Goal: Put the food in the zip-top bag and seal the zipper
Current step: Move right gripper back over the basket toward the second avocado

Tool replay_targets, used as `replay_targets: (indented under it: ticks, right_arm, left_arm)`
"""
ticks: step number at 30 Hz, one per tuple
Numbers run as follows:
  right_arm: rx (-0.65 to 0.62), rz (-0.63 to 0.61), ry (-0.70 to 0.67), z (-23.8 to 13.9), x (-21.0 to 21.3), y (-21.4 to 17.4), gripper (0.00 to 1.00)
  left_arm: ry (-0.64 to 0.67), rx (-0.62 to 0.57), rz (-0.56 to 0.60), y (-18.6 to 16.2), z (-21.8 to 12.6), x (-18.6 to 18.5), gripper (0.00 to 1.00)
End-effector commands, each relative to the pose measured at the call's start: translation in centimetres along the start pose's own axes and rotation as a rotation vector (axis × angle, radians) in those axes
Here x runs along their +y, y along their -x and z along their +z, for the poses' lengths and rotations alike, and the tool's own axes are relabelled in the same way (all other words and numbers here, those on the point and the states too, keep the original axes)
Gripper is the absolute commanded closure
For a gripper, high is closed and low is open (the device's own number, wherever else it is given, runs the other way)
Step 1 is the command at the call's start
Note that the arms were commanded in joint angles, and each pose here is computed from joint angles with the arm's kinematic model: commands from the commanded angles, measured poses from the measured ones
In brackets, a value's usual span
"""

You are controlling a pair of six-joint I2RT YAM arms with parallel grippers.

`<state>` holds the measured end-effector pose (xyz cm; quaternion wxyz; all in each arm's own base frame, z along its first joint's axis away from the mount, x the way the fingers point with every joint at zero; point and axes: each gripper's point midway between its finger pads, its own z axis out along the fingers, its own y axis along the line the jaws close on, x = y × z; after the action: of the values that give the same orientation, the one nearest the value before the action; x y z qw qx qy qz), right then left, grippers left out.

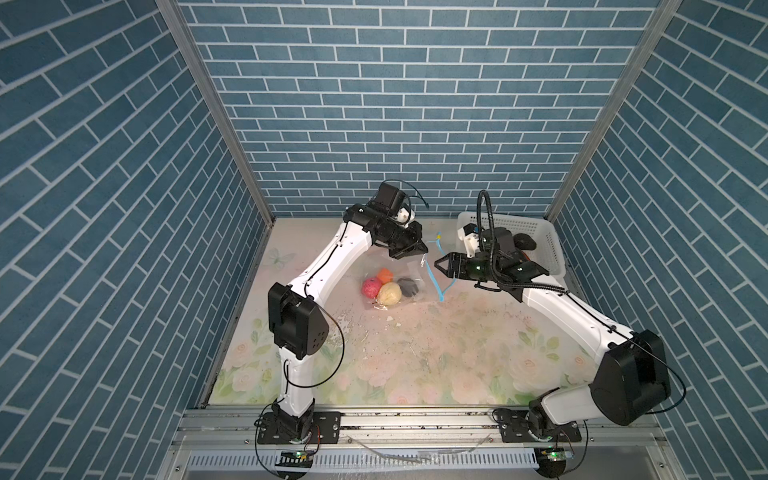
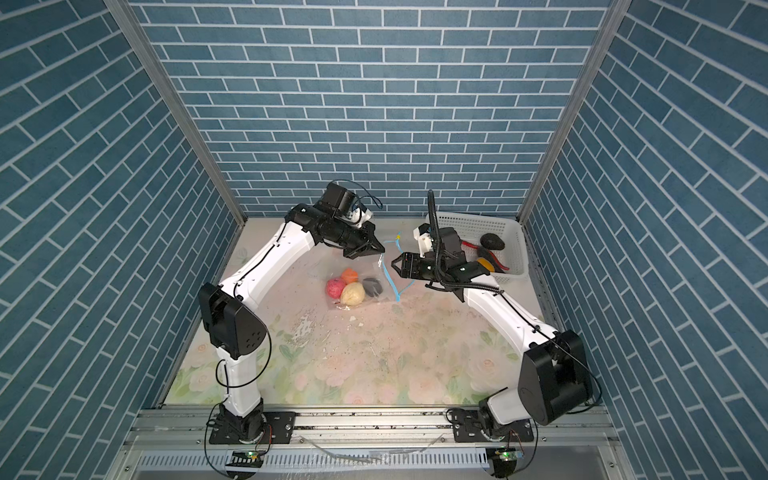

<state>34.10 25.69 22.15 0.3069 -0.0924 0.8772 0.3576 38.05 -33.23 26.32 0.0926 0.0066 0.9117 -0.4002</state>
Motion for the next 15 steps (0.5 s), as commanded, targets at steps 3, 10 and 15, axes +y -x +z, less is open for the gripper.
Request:
replay_targets:
  ticks: [3,10,15]
  right_arm:
    - [-0.095,-0.100,-0.033,-3.1,1.7,2.8,0.33]
    - [-0.142,-0.177,-0.160,-4.8,0.6,4.6,0.33]
    - [-0.164,-0.232,-0.327,-6.1,-2.3,6.1,0.32]
  left_arm:
    - [-0.001,0.004,0.010,0.0,0.6,-0.1,1.00]
    - [0.002,0.000,0.018,0.0,0.2,-0.2,1.00]
    - [0.008,0.001,0.026,-0.1,0.3,0.0,1.00]
